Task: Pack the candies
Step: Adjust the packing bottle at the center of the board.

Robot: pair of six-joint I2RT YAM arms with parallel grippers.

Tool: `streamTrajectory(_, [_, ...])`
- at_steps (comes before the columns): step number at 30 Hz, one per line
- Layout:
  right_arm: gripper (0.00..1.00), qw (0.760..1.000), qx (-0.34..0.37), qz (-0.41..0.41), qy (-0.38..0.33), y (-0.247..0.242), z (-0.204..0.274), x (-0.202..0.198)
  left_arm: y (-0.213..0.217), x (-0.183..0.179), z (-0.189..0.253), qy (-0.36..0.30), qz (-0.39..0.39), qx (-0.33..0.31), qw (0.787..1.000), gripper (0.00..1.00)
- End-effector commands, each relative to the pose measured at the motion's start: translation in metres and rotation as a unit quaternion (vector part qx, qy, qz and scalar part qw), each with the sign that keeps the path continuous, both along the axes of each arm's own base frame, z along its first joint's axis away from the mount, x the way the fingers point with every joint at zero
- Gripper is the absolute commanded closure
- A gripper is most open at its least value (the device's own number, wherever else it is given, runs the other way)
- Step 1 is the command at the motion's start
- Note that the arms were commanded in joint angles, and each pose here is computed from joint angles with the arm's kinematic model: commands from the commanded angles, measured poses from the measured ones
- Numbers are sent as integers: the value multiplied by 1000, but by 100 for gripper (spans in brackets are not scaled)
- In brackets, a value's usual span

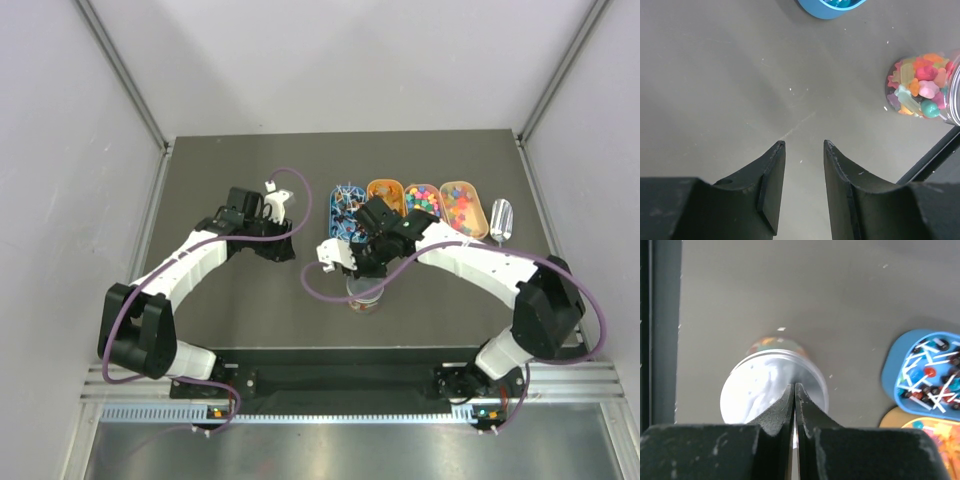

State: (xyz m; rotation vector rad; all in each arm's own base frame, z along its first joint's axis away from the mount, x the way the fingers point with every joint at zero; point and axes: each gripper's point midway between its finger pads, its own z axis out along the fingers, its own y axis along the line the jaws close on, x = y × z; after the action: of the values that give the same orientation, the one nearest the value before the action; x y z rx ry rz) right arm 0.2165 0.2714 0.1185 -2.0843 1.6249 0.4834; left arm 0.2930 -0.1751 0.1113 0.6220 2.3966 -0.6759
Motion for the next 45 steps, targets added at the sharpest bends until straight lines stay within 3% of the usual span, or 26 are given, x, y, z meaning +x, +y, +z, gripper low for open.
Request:
streamTrajectory(1, [100, 1000, -14, -23, 11, -5, -15, 15, 0, 5, 14, -26, -9, -4, 1000, 59])
streamTrajectory(7, [100, 999, 15, -29, -40, -12, 34, 22, 1, 2, 18, -34, -14, -5, 999, 59])
streamTrajectory(12, [100, 998, 13, -28, -52, -19, 45, 21, -2, 5, 18, -34, -13, -10, 999, 59])
streamTrajectory(17, [100, 999, -9, -33, -19, -19, 11, 18, -3, 7, 19, -31, -11, -14, 999, 59])
streamTrajectory(21, [100, 996, -74, -34, 30, -32, -42, 10, -2, 5, 19, -30, -13, -9, 999, 59])
streamTrajectory(23, [100, 996, -75, -40, 25, -33, -44, 12, -1, 5, 20, -32, -13, -7, 999, 59])
streamTrajectory(29, [100, 997, -48, -52, -14, -31, -4, 20, -1, 6, 24, -40, -13, -9, 999, 59])
streamTrajectory(33, [100, 994, -8, -89, -70, -36, 48, 29, -2, -4, 37, -56, -38, -11, 998, 59])
streamTrajectory(34, [96, 989, 9, -109, -95, -38, 59, 38, -4, -10, 40, -64, -57, -16, 996, 57])
streamTrajectory(35, [86, 983, 42, -138, -112, -41, 80, 39, -8, -18, 49, -99, -105, -22, 989, 56])
streamTrajectory(36, [52, 978, 56, -164, -115, -49, 80, 42, -11, -30, 43, -109, -139, -22, 984, 55])
streamTrajectory(37, [38, 972, 93, -175, -129, -46, 92, 47, -14, -37, 43, -127, -173, -21, 976, 54])
streamTrajectory(38, [30, 964, 125, -183, -145, -51, 109, 43, -18, -45, 51, -182, -237, -20, 954, 50])
streamTrajectory(39, [9, 964, 127, -182, -143, -57, 96, 37, -23, -53, 41, -203, -270, -20, 941, 48])
streamTrajectory(40, [1, 958, 154, -178, -166, -54, 103, 39, -24, -57, 39, -221, -290, -16, 931, 45])
streamTrajectory(41, [0, 950, 178, -170, -192, -58, 114, 33, -26, -58, 40, -258, -322, -10, 911, 37])
streamTrajectory(42, [0, 953, 170, -166, -189, -63, 95, 26, -27, -67, 28, -257, -341, -16, 904, 34])
streamTrajectory(45, [0, 951, 171, -162, -200, -72, 86, 18, -38, -78, 16, -268, -391, -34, 880, 28])
